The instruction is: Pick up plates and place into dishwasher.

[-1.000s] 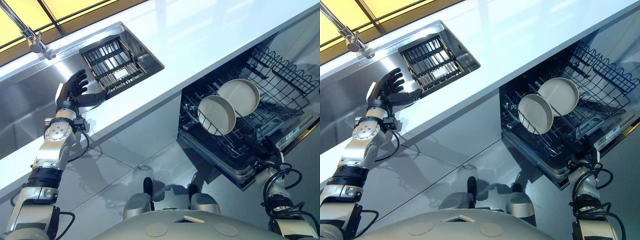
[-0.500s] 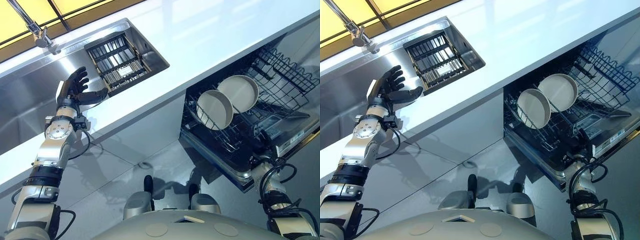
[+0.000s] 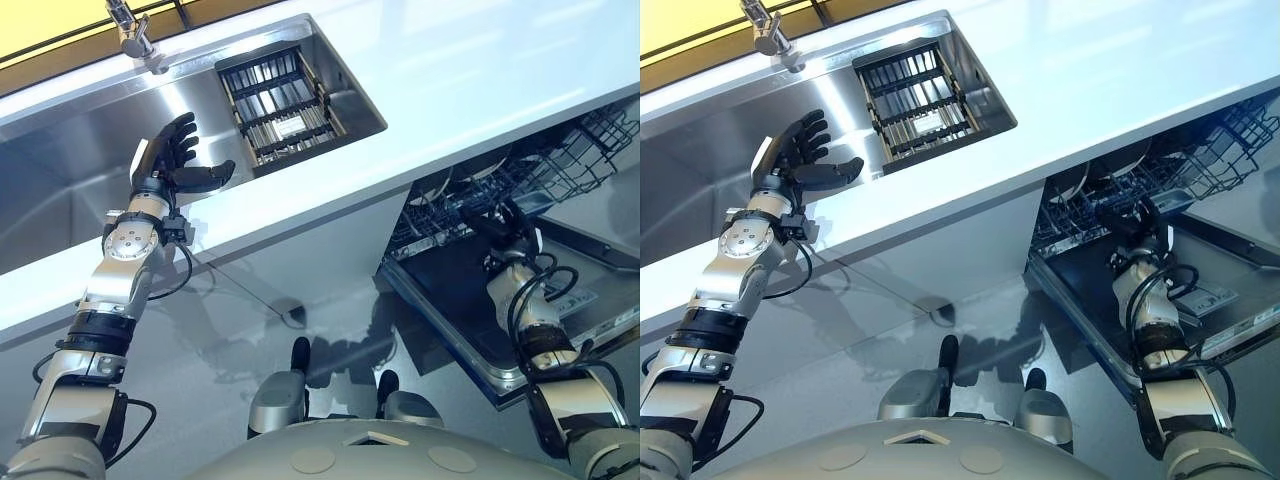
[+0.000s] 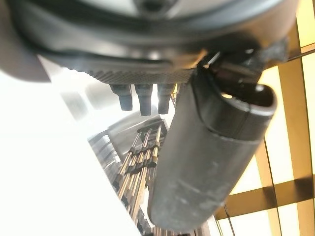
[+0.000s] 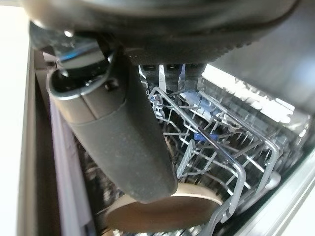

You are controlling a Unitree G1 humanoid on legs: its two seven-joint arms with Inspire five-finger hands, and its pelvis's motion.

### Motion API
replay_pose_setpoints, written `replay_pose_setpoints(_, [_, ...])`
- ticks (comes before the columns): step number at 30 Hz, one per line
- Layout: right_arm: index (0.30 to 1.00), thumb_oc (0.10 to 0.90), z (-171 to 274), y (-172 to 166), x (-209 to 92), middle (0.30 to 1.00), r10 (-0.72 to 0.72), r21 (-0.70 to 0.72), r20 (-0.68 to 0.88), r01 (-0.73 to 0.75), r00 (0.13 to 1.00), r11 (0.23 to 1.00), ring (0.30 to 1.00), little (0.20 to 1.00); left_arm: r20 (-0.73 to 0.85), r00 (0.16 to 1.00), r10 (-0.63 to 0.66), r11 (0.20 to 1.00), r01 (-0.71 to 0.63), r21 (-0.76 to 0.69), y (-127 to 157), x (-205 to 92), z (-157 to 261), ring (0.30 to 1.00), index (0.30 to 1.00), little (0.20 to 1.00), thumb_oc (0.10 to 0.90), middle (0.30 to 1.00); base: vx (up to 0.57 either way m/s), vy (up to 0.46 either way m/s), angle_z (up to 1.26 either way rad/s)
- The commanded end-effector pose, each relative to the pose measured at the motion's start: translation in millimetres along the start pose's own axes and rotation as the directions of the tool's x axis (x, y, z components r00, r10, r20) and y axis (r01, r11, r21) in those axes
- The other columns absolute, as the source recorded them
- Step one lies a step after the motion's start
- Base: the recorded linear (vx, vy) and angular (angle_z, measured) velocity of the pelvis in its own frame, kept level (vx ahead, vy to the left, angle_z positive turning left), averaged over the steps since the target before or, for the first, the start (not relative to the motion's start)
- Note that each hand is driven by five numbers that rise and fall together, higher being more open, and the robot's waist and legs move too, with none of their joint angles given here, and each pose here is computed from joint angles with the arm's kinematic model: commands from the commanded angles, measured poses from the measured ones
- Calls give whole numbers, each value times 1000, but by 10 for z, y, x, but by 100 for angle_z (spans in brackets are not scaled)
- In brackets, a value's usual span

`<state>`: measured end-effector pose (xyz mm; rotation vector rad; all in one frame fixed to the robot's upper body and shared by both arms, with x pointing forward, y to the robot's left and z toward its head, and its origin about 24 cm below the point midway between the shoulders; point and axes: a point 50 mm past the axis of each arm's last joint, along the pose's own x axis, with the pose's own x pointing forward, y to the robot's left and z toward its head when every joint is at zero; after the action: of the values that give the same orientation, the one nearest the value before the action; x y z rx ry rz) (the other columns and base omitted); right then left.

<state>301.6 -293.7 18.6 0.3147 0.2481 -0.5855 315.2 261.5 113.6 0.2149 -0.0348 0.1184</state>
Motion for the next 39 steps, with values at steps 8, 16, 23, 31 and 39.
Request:
replay_pose_setpoints(8, [900, 800, 1170, 1552, -464, 900, 524, 32, 490, -615, 697, 788, 900, 900, 170, 985, -37, 998, 28, 58, 59, 166, 458, 900, 900, 900, 800, 900, 48, 63, 2])
replay_pose_setpoints(16, [900, 800, 906, 1239, -337, 900, 435, -28, 418, -468, 798, 884, 900, 900, 167, 986, -23, 998, 14, 53, 113, 137, 439, 900, 900, 900, 800, 900, -12, 16, -2])
replay_pose_setpoints(23, [900, 800, 626, 695, -231, 900, 358, -48, 321, -362, 877, 931, 900, 900, 182, 983, 12, 999, -19, 37, 167, 59, 432, 900, 900, 900, 800, 900, -65, 11, -6])
replay_pose_setpoints(31, [900, 800, 423, 469, -186, 900, 375, -74, 212, -368, 903, 927, 900, 900, 197, 979, 47, 999, -52, 18, 190, 61, 435, 900, 900, 900, 800, 900, -37, -5, -20])
replay_pose_setpoints(39, [900, 800, 655, 416, -213, 900, 266, -175, 369, -215, 891, 961, 900, 900, 212, 976, 50, 998, -56, 22, 185, 76, 463, 900, 900, 900, 800, 900, -54, -26, -13])
